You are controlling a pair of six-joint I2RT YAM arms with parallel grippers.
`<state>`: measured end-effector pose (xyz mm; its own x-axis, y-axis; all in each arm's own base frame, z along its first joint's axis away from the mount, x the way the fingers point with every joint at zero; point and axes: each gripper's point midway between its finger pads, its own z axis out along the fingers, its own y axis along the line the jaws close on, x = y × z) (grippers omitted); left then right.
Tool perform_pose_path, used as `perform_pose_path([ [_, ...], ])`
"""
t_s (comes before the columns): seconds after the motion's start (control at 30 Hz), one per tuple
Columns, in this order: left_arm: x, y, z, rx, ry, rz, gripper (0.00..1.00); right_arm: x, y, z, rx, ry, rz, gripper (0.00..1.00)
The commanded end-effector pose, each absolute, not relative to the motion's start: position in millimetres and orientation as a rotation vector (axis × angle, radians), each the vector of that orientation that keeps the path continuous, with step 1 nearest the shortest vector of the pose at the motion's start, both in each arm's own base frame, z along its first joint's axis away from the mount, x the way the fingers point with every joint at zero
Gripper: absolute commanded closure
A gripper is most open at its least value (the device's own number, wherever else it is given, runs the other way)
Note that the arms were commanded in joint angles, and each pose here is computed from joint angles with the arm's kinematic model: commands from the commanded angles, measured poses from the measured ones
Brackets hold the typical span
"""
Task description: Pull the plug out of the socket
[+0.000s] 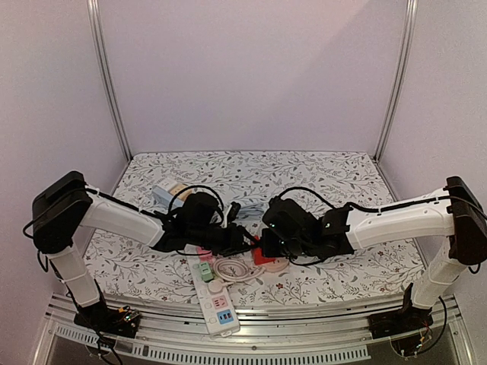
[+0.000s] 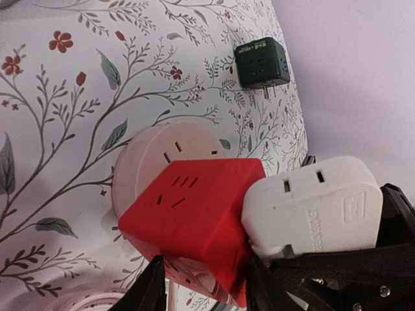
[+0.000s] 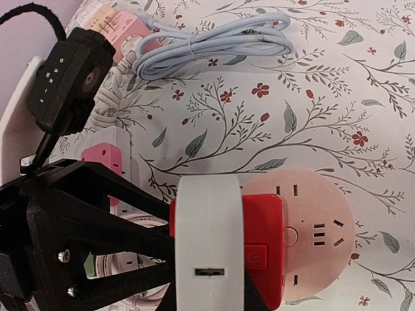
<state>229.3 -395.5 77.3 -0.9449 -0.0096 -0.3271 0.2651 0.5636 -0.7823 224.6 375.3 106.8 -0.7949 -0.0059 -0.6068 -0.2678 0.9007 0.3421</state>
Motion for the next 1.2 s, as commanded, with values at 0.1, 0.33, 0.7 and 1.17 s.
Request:
perform_pose_path([
  [0.1, 216.1, -385.8, 41.7, 0.2, 2.612, -1.232, 0.6, 222.8, 349.0, 84.8, -0.134, 2.533, 0.497, 1.0],
  [0.33, 217.3, -387.3, 41.8, 0.192, 2.606, -1.235, 0.6, 223.6, 350.2, 96.6, -0.098, 2.516, 0.577, 1.0],
  [0.7, 217.0, -389.4, 40.6, 0.197, 2.609, -1.236, 0.61, 221.6, 359.8, 101.3, -0.12, 2.512, 0.635, 1.0],
  [1.17, 219.2, -394.2, 37.5, 0.197, 2.615, -1.242, 0.62, 211.0, 383.8, 122.6, -0.309, 2.414, 0.699, 1.0],
])
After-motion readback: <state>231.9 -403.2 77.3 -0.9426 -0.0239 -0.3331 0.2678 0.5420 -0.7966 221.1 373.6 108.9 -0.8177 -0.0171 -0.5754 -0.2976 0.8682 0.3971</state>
